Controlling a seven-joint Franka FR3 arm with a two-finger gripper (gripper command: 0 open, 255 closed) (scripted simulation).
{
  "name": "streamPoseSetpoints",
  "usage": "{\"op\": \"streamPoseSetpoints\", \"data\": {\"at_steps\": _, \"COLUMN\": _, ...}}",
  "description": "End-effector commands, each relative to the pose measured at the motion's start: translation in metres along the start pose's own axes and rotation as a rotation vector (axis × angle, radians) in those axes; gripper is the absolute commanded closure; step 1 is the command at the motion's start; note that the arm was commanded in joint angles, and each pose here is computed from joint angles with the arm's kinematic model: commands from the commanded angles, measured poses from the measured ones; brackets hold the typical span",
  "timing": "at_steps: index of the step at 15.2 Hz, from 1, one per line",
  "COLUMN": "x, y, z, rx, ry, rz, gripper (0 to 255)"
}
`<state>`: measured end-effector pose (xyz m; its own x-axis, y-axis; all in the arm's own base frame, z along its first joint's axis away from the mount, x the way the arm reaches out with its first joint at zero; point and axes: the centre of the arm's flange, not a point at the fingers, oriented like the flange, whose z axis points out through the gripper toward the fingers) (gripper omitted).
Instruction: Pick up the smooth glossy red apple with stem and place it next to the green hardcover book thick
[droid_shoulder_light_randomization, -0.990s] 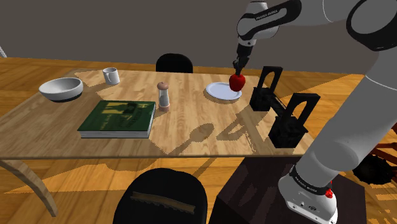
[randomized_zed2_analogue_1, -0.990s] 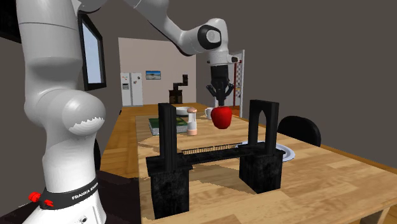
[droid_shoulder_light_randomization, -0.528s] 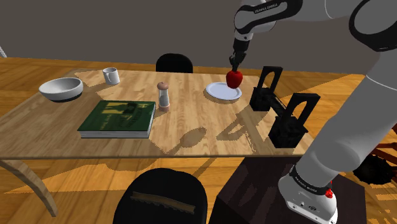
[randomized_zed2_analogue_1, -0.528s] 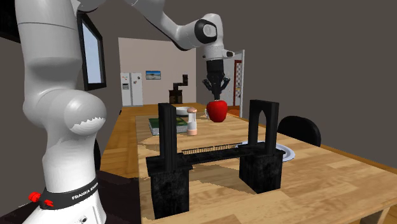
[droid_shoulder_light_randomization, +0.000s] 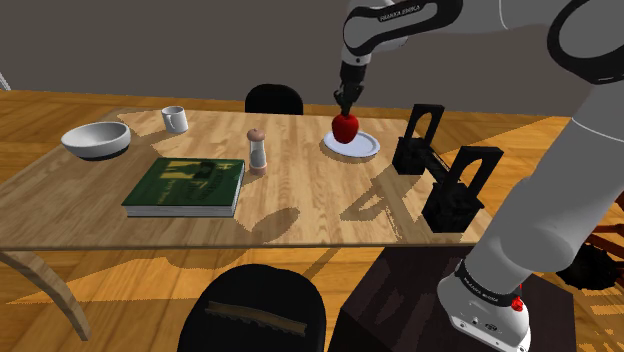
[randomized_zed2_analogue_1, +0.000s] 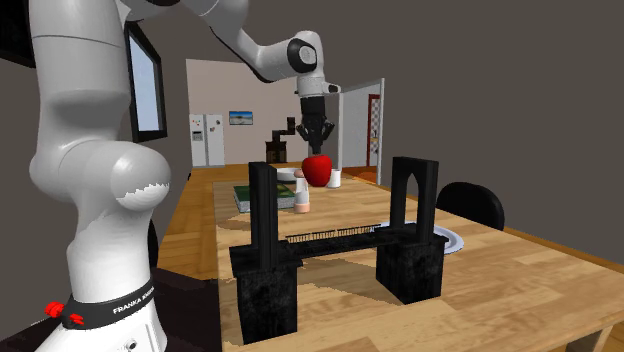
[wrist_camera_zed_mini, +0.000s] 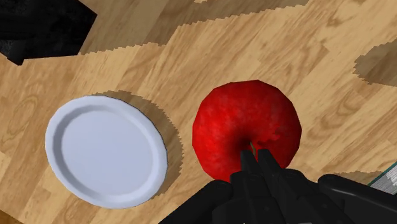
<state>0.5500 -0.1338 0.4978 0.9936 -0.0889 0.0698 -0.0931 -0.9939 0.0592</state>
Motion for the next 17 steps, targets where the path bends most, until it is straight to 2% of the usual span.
{"op": "streamPoseSetpoints", "data": {"at_steps": 1, "x": 0.007, "y": -0.025, "z": -0.001, "rx": 0.0, "ry": 0.0, "rz": 0.001, "gripper": 255}}
{"op": "streamPoseSetpoints", "data": {"at_steps": 17, "x": 0.074, "y": -0.225, "z": -0.009, "rx": 0.0, "ry": 0.0, "rz": 0.001, "gripper": 255}}
